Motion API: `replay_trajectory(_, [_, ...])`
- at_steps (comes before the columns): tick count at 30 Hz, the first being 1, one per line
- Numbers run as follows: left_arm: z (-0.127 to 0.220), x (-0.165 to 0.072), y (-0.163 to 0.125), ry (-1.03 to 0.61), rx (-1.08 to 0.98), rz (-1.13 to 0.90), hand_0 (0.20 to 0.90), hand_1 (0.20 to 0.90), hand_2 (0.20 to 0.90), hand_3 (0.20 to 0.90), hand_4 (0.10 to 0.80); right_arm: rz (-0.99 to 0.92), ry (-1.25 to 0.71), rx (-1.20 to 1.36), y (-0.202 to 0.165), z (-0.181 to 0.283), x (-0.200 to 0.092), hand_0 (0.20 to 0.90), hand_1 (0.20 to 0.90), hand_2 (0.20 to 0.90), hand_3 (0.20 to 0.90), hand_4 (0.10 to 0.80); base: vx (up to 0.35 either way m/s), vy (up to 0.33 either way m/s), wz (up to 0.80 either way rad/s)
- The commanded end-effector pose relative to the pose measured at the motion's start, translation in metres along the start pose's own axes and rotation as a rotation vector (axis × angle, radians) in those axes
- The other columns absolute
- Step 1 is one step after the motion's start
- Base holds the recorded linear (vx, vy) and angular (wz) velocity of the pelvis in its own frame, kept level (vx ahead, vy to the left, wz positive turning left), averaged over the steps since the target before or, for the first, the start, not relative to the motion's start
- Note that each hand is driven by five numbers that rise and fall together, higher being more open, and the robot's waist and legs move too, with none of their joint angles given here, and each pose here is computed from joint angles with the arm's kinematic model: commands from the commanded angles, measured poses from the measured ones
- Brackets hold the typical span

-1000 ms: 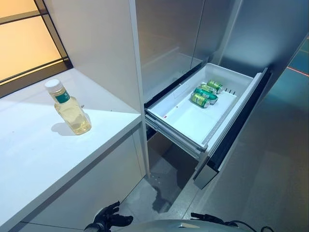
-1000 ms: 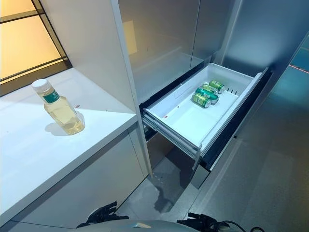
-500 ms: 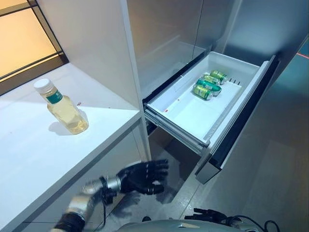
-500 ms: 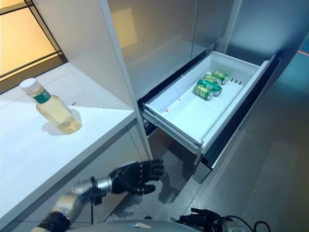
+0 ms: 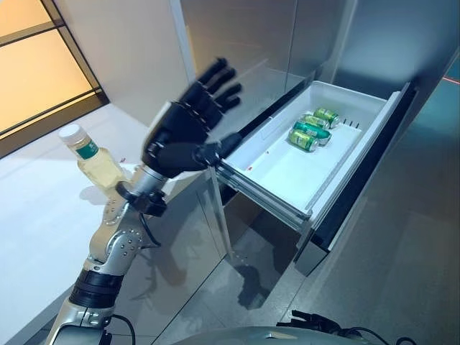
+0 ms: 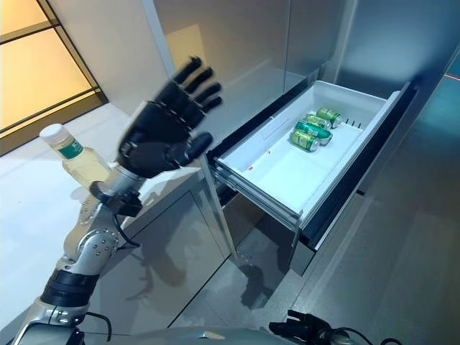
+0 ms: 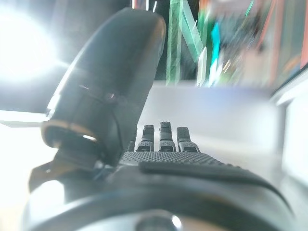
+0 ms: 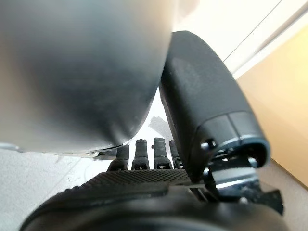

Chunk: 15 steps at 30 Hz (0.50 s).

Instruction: Put drinks into fridge and close the fridge

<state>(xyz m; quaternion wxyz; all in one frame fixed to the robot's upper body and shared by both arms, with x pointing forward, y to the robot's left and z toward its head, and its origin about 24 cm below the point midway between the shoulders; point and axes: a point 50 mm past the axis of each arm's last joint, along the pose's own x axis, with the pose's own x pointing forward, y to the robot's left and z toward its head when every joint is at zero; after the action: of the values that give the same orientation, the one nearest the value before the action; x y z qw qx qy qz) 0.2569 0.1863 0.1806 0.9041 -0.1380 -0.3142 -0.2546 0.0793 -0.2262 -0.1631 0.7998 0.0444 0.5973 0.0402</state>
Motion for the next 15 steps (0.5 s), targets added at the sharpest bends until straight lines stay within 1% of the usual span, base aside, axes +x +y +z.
replay_trajectory(1, [0.064,0.006,-0.001,-0.404,0.51,0.15,0.9,0.9,0.9,0.9,0.8,0.033,0.088,0.024,0.017,-0.03,0.002,0.9,0.9,0.9,0.9,0.8,0.024,-0.038,0.01])
replay_trajectory(2, [0.071,0.006,0.001,-0.444,0.625,0.19,0.9,0.9,0.9,0.9,0.8,0.034,0.097,0.02,0.017,-0.032,0.002,0.9,0.9,0.9,0.9,0.8,0.024,-0.056,0.03])
replay_trajectory(3, [0.077,0.007,0.003,-0.467,0.684,0.212,0.9,0.9,0.9,0.9,0.8,0.036,0.103,0.02,0.019,-0.034,0.002,0.9,0.9,0.9,0.9,0.8,0.022,-0.065,0.07])
replay_trajectory(5, [0.081,0.008,0.005,-0.485,0.756,0.25,0.9,0.9,0.9,0.9,0.8,0.04,0.107,0.021,0.021,-0.035,0.003,0.9,0.9,0.9,0.9,0.8,0.012,-0.048,0.08])
replay_trajectory(7, [0.083,0.01,0.009,-0.482,0.849,0.338,0.9,0.9,0.9,0.9,0.8,0.044,0.108,0.016,0.022,-0.033,0.004,0.9,0.9,0.9,0.9,0.8,0.003,-0.03,0.12])
replay_trajectory(10, [0.08,0.011,0.023,-0.426,0.876,0.437,0.9,0.9,0.9,0.9,0.8,0.049,0.116,-0.007,0.024,-0.032,0.004,0.9,0.9,0.9,0.9,0.8,0.003,-0.015,0.07])
replay_trajectory(11, [0.077,0.012,0.034,-0.373,0.847,0.494,0.9,0.9,0.9,0.9,0.8,0.054,0.12,-0.022,0.025,-0.031,0.005,0.9,0.9,0.9,0.9,0.8,0.0,0.0,0.0])
replay_trajectory(15, [0.067,0.007,0.05,-0.288,0.847,0.586,0.9,0.9,0.9,0.9,0.8,0.06,0.119,-0.03,0.026,-0.027,0.005,0.9,0.9,0.9,0.9,0.8,0.002,-0.002,0.01])
